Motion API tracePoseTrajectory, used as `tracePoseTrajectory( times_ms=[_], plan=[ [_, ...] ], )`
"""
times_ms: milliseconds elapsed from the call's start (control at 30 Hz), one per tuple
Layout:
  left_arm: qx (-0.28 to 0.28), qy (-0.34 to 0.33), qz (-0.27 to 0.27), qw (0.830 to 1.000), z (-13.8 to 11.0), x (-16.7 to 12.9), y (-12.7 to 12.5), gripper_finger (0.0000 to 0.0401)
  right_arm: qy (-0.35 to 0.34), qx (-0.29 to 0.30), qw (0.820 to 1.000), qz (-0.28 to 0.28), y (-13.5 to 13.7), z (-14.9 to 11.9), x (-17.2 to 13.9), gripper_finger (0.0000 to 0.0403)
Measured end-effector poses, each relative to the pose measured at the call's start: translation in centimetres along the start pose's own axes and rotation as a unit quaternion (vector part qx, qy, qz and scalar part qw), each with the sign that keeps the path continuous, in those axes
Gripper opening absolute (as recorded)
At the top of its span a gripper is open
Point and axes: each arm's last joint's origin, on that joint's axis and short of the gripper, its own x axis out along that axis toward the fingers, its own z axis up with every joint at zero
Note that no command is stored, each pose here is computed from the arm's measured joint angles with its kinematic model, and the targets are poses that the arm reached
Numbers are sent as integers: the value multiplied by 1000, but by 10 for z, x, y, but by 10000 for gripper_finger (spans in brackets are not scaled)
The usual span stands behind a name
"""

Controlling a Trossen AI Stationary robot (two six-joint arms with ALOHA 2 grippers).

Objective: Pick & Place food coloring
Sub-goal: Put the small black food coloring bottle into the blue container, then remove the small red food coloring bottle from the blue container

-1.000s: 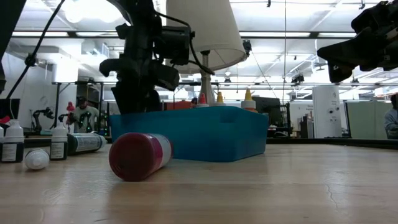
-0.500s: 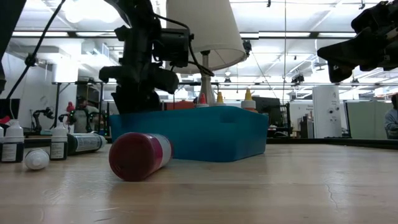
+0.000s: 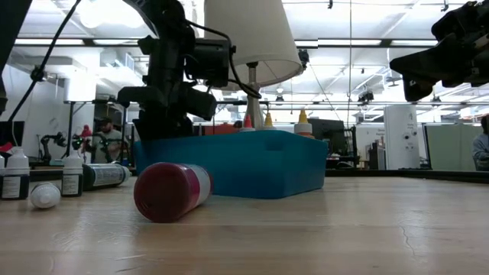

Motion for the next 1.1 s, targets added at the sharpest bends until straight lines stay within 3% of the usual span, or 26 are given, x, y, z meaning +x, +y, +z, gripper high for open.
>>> tracePoseTrajectory(
  times_ms=[1100],
  plan=[
    [-5, -13, 3, 1000, 4, -7, 0, 104, 0, 0, 1000, 0, 0, 0, 0, 8]
  ],
)
